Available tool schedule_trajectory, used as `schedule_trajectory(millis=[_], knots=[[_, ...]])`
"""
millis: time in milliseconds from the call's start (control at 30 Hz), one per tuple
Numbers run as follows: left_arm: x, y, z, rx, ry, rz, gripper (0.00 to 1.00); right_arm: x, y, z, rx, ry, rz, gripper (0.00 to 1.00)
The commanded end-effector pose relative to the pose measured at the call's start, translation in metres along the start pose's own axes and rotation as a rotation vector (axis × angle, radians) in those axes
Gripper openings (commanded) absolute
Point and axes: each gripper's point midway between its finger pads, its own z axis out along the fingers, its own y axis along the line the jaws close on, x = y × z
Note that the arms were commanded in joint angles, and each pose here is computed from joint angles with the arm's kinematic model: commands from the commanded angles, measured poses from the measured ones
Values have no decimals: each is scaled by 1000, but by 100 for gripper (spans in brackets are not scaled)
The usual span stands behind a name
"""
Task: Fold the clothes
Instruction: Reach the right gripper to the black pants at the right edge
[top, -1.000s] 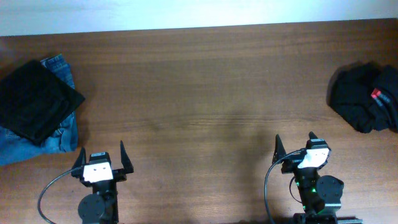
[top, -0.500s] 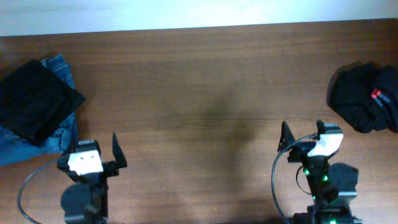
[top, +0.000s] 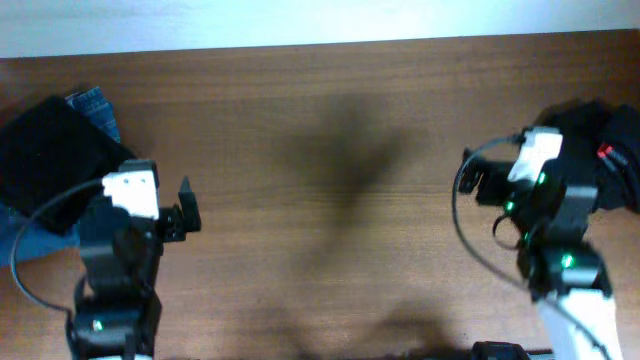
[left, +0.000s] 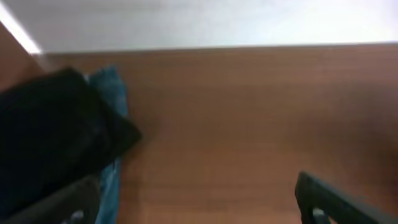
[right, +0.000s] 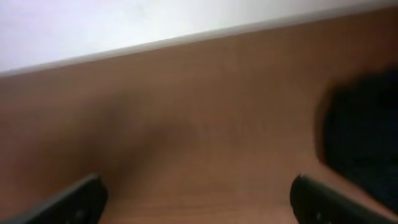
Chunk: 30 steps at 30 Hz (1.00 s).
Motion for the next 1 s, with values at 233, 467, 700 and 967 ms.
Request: schedule_trajectory(millis=[233, 467, 700, 967], knots=[[-30, -30, 18, 184, 109, -14, 99, -53, -85, 31, 181, 140, -42, 99], [-28, -47, 21, 279, 124, -22, 99, -72, -190, 49, 433, 184, -23, 99], [-28, -47, 21, 278, 124, -22, 99, -45, -267, 84, 644, 365, -92, 99], [-28, -47, 21, 278, 124, -22, 99, -19, -288, 114, 673, 409, -87, 99]])
